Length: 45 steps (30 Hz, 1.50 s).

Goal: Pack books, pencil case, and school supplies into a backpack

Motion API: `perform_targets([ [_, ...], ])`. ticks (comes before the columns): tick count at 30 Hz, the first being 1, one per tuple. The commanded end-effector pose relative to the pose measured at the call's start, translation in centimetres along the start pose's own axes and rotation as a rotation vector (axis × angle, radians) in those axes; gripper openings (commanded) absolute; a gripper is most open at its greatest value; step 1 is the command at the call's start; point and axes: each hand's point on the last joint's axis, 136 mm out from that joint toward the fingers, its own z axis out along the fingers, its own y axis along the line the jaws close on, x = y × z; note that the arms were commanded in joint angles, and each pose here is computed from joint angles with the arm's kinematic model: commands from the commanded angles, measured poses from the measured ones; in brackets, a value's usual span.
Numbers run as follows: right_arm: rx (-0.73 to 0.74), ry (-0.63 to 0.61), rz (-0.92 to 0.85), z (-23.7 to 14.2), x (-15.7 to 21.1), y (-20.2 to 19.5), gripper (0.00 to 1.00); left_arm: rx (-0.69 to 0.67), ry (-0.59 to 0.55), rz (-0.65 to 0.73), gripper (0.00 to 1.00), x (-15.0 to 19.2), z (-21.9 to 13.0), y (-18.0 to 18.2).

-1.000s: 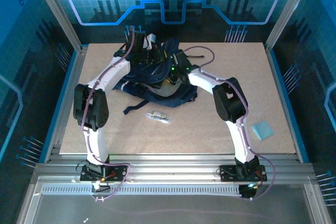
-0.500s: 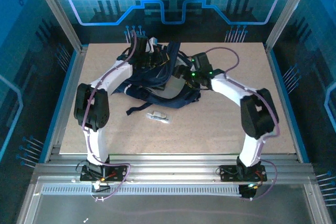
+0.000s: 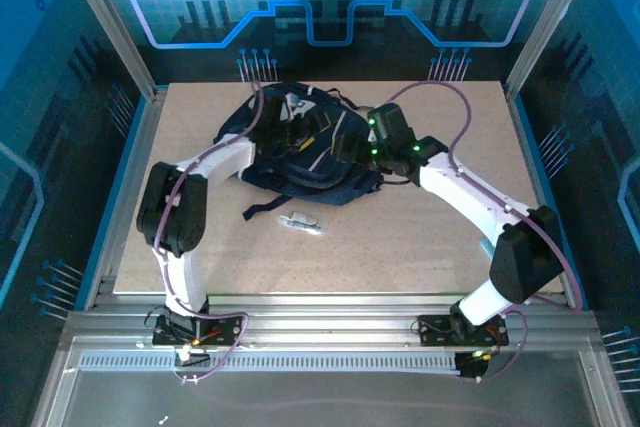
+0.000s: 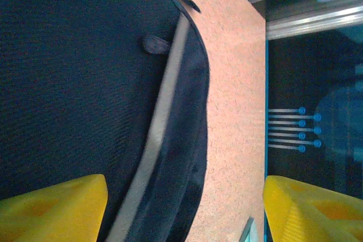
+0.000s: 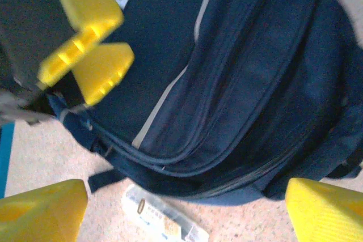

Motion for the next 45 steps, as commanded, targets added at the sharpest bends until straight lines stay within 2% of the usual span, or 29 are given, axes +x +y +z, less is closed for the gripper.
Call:
perform_targets([
  [1, 0.017, 0.084, -0.036, 2.0, 3.4, 0.7, 0.90, 0.026, -0.147, 0.003, 0.75, -3.0, -5.0, -1.0],
  [6, -0.060, 0.149, -0.044, 5.2, 6.5, 4.4, 0.85, -0.083, -0.223, -0.085, 0.77, -3.1, -8.6, 4.8],
  [9, -0.073, 0.175, -0.019, 7.0, 7.4, 5.2, 0.83, -0.154, -0.250, -0.158, 0.78, -2.9, -10.2, 8.9],
  [14, -0.011, 0.162, 0.070, 9.8, 7.0, 2.5, 0.81, -0.248, -0.288, -0.266, 0.78, -2.8, -11.6, 14.2],
  [22, 0.157, 0.085, 0.117, 10.6, 4.9, -3.7, 0.80, -0.335, -0.282, -0.402, 0.78, -2.4, -10.1, 17.9],
  [26, 0.161, 0.092, 0.118, 10.7, 5.2, -4.3, 0.80, -0.342, -0.291, -0.428, 0.76, -3.4, -8.9, 18.7],
  [32, 0.186, 0.111, 0.114, 11.5, 6.1, -5.2, 0.80, -0.354, -0.301, -0.471, 0.67, -4.6, -7.2, 20.0],
  [39, 0.240, 0.105, 0.095, 11.5, 5.6, -7.0, 0.79, -0.255, -0.286, -0.466, 0.70, -5.4, -7.7, 16.7],
  [45, 0.259, 0.090, 0.070, 11.3, 4.9, -7.5, 0.79, -0.247, -0.296, -0.435, 0.71, -5.7, -9.3, 14.8],
])
